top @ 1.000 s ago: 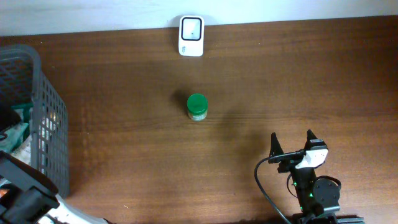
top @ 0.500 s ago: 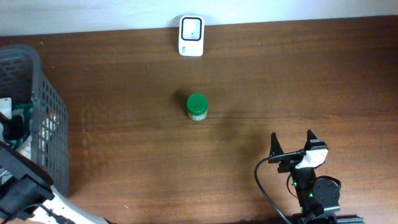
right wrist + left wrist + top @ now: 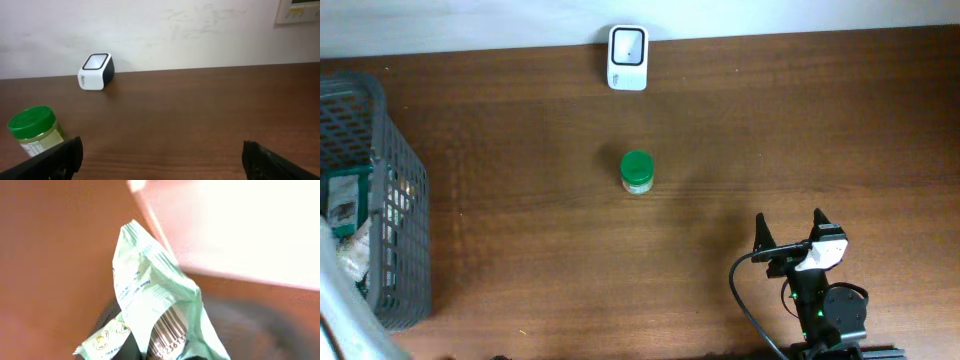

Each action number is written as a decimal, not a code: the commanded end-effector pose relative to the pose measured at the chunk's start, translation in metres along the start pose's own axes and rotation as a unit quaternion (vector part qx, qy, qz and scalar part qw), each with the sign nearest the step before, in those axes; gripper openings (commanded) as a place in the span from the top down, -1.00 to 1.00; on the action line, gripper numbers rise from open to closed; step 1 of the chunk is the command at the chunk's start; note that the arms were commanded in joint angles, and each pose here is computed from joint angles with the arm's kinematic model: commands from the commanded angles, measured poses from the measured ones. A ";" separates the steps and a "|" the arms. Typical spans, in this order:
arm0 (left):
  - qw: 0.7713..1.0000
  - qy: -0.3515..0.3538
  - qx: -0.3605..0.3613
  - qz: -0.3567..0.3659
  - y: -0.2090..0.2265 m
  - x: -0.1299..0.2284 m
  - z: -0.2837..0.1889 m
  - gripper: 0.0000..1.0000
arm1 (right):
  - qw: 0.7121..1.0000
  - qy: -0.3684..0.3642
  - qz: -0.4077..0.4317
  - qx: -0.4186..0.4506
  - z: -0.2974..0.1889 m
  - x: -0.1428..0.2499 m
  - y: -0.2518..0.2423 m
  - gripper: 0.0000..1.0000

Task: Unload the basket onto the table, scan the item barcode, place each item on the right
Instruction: 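Take the light green packet from the basket with the left gripper, set beside jar, then take the white tube from the basket with the left gripper, lay it left of packet, then take the green 3M package from the basket with the left gripper, place right of jar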

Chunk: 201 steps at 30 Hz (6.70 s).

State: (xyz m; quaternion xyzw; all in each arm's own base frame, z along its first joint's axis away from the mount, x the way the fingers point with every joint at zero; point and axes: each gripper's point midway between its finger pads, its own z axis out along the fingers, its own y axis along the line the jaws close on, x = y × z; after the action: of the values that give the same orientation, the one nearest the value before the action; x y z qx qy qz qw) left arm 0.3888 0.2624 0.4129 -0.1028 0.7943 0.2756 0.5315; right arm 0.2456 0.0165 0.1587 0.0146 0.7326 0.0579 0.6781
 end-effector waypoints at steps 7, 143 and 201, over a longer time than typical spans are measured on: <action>0.927 0.021 0.366 0.084 -0.273 -0.011 -0.127 0.75 | 1.000 0.002 0.002 0.002 0.000 0.003 -0.001 -0.96; 0.870 0.481 0.103 -0.032 -0.073 0.397 0.067 -0.69 | 1.000 0.002 0.002 0.002 0.000 0.003 -0.001 -0.96; 0.874 0.257 0.410 -0.037 -0.563 0.187 -0.235 0.86 | 1.000 0.002 0.002 0.002 0.000 0.003 -0.001 -0.96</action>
State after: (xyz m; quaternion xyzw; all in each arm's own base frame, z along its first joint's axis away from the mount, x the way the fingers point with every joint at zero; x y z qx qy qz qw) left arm 0.3752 -0.3159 0.1432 0.0453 0.9358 -0.1632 0.3091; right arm 0.2456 0.0165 0.1587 0.0145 0.7326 0.0577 0.6781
